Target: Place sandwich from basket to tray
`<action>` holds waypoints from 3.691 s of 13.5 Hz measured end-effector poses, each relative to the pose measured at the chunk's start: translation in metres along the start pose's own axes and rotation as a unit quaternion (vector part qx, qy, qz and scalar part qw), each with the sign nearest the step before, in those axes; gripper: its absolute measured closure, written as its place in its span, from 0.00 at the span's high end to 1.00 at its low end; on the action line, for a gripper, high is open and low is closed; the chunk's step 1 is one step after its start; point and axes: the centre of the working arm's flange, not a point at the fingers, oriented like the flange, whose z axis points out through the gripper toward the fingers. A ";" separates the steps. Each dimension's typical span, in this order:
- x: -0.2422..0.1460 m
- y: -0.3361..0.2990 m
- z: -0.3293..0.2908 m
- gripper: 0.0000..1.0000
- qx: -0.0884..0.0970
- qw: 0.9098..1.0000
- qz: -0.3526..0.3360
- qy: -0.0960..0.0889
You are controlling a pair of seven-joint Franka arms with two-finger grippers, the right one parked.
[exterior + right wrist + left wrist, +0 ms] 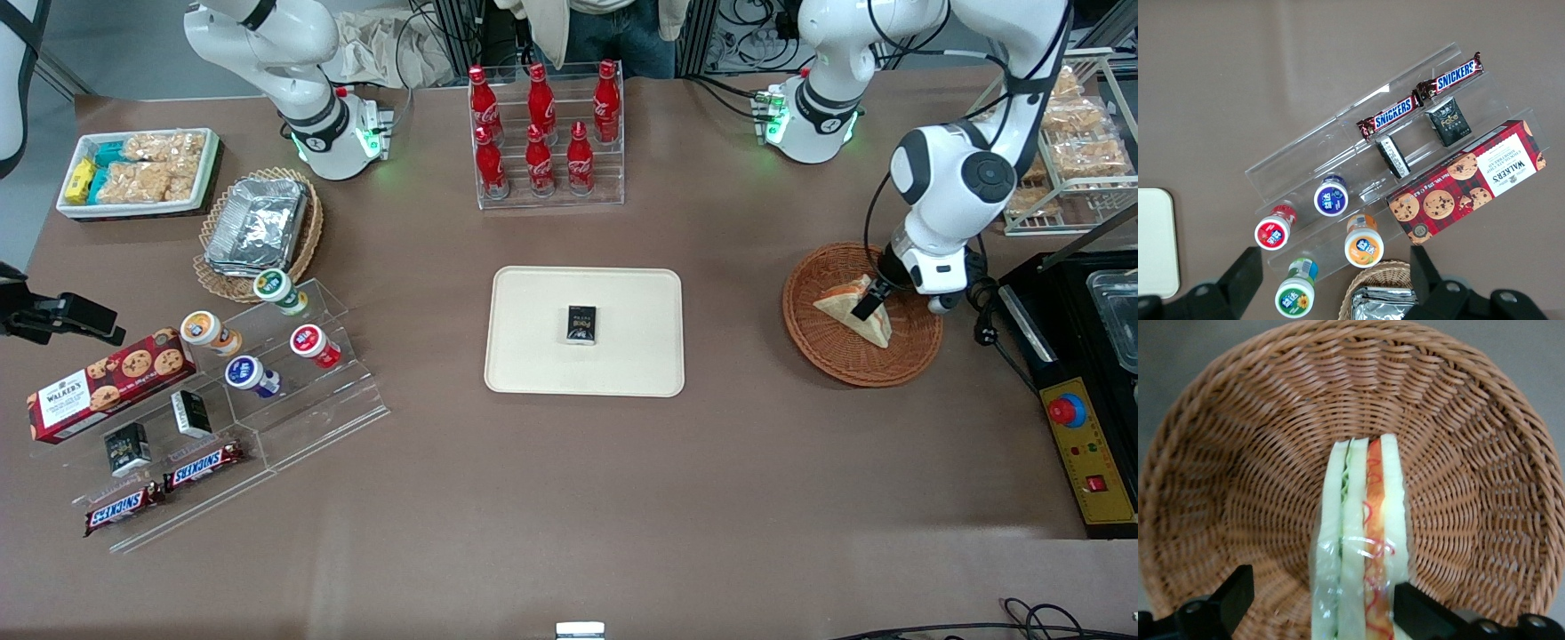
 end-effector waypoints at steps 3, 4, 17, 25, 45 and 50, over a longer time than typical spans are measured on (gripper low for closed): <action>0.002 0.006 -0.060 1.00 0.028 0.999 0.004 -0.016; 0.001 0.007 -0.081 1.00 0.032 0.999 0.005 -0.016; 0.000 0.040 -0.082 1.00 0.010 1.000 0.014 -0.020; 0.002 0.044 -0.028 1.00 0.021 0.999 0.012 -0.042; 0.001 0.045 0.002 0.38 0.025 0.996 0.064 -0.056; -0.047 0.093 -0.102 0.24 0.021 0.987 0.160 -0.026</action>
